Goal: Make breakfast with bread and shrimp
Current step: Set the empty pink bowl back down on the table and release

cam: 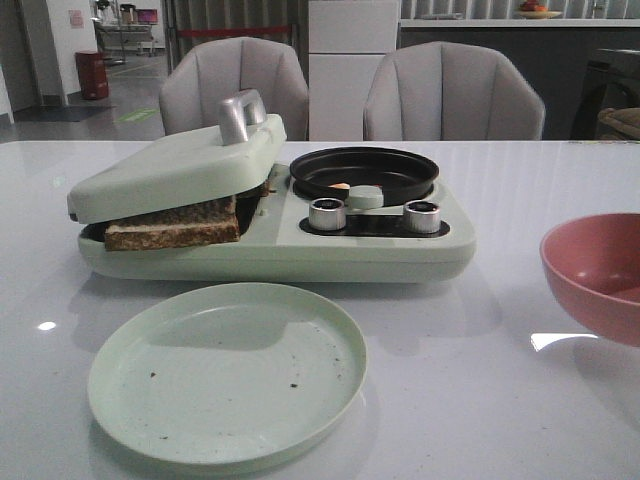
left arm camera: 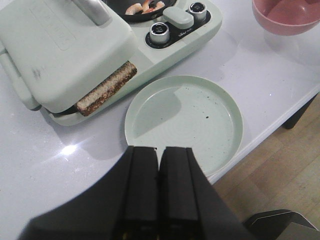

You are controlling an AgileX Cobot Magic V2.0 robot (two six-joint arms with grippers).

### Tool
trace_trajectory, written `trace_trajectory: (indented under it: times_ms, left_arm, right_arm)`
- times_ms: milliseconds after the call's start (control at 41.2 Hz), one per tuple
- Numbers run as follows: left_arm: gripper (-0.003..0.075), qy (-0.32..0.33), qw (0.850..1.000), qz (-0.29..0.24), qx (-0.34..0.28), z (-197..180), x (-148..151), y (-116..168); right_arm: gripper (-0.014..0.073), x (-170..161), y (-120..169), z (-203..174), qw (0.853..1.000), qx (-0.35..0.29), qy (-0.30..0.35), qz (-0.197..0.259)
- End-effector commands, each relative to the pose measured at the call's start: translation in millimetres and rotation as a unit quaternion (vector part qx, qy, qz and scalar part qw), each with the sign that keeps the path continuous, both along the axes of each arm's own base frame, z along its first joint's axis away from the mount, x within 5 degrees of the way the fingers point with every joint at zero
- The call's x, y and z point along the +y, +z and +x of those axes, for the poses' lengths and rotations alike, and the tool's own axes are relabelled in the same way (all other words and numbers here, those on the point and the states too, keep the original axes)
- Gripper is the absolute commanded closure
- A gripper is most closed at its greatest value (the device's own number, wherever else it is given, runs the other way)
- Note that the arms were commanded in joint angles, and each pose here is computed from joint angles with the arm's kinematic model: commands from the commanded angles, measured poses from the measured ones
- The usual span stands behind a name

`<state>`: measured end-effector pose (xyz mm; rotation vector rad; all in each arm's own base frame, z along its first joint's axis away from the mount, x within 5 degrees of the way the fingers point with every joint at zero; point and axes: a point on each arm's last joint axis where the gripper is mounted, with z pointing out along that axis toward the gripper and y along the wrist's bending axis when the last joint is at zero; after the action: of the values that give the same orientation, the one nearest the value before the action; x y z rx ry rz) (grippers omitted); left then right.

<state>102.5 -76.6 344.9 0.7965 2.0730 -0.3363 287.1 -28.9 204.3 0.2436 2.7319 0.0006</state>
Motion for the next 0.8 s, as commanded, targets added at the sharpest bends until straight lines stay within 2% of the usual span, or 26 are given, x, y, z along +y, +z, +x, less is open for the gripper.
trace_trajectory:
  times_ms: [0,49,218,291,534,776]
  left_arm:
    - [0.0619,0.001,0.999,-0.035,-0.036,2,-2,14]
    - [0.0619,0.001,0.999,-0.035,-0.036,2,-2,14]
    - [0.0619,0.001,0.999,-0.035,-0.036,2,-2,14]
    - [0.0619,0.001,0.999,-0.035,-0.036,2,-2,14]
    - [0.0619,0.001,0.999,-0.035,-0.036,2,-2,14]
    - [0.0619,0.001,0.999,-0.035,-0.036,2,-2,14]
  right_arm:
    - [0.0515,-3,8,7,0.999,-0.034,-0.003,-0.003]
    - [0.0478,-3,4,9,1.0,-0.029,-0.003,-0.002]
    - [0.0244,-4,-4,12,1.0,-0.019,-0.003,-0.001]
    - [0.0179,-4,-3,11,1.0,-0.021,-0.003,-0.001]
    - [0.0161,-2,17,3,0.999,-0.042,-0.002,-0.004]
    - [0.0161,17,73,-28,0.993,-0.115,0.029,-0.009]
